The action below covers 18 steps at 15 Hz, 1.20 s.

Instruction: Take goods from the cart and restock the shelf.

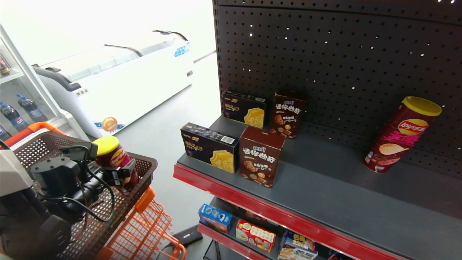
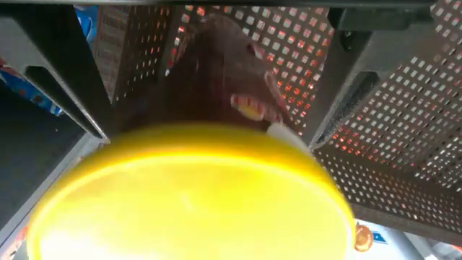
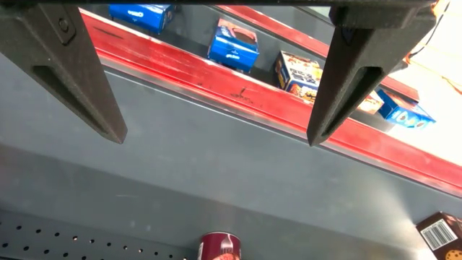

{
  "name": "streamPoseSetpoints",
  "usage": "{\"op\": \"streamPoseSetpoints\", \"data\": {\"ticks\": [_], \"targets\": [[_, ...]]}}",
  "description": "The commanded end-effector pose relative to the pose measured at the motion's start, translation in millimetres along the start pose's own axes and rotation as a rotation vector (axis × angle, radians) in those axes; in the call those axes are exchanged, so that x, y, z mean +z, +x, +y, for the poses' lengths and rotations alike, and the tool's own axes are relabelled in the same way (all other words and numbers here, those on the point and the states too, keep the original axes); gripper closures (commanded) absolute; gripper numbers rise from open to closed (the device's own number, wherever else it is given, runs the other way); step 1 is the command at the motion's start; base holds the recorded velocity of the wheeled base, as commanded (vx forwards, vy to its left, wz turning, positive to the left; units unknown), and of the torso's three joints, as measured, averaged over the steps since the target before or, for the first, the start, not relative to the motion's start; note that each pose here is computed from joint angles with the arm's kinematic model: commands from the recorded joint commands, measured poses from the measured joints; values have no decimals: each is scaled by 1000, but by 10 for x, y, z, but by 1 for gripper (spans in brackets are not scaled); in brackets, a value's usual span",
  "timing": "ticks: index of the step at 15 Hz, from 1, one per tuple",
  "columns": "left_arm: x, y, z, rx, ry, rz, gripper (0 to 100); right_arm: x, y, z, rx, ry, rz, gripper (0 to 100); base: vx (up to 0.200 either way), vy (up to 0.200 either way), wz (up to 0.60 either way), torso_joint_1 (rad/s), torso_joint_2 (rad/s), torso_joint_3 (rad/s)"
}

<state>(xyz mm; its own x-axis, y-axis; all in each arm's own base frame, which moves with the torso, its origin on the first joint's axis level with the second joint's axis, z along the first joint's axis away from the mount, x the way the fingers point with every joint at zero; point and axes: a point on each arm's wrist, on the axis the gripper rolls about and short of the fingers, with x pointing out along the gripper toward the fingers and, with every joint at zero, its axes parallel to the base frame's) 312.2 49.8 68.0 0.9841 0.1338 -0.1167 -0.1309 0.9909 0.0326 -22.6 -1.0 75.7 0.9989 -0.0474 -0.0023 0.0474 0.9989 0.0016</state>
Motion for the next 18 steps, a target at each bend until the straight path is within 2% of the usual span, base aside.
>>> {"op": "streamPoseSetpoints", "data": {"ticks": [1,8,9,13,15,17,18], "targets": [[-52,153,-5,-2,0,-7,0,0,0,0,0,0,-1,0,0,0,0,0,0,0],[-113,399,-1,-1,-1,-33,0,0,0,0,0,0,-1,0,0,0,0,0,0,0],[-104,446,0,0,-1,-46,100,0,0,0,0,0,-1,0,0,0,0,0,0,0],[-15,548,-46,-16,0,-91,100,0,0,0,0,0,-1,0,0,0,0,0,0,0],[35,556,-107,-32,0,-109,100,0,0,0,-2,0,-1,0,0,0,0,0,0,0],[249,477,-123,-39,1,-164,100,0,0,0,0,0,-1,0,0,0,0,0,0,0],[396,409,-161,-72,4,-205,100,0,1,0,-2,0,1,0,0,0,0,0,0,0]]}}
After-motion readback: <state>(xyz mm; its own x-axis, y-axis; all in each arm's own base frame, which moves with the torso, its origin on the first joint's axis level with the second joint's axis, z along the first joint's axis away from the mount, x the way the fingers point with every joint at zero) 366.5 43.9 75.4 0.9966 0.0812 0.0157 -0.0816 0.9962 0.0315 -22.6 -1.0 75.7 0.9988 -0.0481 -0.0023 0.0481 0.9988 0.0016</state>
